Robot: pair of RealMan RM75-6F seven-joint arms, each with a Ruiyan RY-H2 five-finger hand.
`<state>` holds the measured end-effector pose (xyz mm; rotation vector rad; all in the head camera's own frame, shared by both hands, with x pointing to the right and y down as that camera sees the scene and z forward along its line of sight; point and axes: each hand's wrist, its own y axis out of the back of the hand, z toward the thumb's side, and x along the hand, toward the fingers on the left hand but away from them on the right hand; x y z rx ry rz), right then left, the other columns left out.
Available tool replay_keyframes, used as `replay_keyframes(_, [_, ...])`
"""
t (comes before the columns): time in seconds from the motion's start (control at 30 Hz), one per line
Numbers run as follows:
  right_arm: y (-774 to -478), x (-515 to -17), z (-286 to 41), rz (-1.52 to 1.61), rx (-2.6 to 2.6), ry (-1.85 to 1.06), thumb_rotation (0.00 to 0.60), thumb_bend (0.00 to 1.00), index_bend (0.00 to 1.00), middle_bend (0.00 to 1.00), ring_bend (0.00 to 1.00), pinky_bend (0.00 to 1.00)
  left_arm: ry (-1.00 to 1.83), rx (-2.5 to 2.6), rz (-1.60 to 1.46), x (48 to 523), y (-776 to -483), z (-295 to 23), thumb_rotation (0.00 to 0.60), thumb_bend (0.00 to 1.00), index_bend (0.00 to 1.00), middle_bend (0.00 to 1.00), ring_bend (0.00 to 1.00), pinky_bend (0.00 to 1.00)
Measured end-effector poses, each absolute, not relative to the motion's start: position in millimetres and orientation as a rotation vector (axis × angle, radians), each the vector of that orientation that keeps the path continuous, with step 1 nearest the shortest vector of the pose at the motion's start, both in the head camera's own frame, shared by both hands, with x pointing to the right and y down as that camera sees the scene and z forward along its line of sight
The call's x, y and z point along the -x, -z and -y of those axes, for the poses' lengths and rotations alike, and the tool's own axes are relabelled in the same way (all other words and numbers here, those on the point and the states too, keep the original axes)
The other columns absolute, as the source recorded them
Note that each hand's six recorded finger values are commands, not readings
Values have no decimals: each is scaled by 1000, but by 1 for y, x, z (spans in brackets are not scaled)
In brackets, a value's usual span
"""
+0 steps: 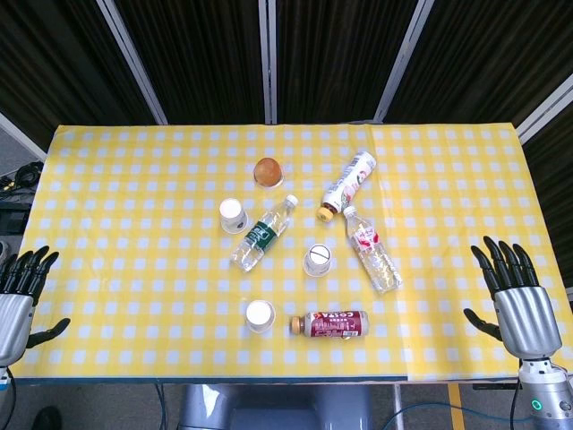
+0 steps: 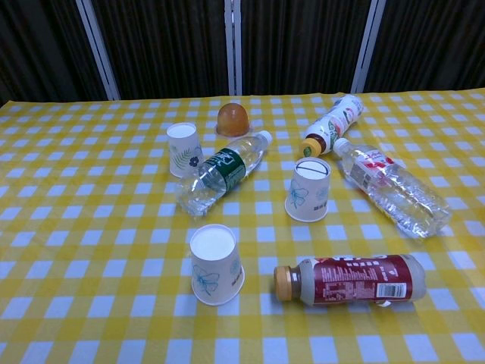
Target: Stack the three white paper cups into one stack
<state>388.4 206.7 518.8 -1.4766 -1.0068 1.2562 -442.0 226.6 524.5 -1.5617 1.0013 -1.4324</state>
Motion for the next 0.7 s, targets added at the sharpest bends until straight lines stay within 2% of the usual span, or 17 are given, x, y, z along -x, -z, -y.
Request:
replay_keyframes(0.5, [-530,-383,-208,977,1560,-1269,600,0,0,0,0,0,1437,1568,-994,441,-526,-227,600,0,0,0,0,0])
replay_keyframes(0.6, [-536,-376,-203,968,1613,-1248,600,0,28,0,0,1,1445,1569,-986,441,-528,-227,600,0,0,0,0,0])
replay_keyframes(0.7, [-542,-359,-191,934,1682,-1189,600,0,84,35,0,54,1453,1567,-980,441,-530,-226,600,0,0,0,0,0])
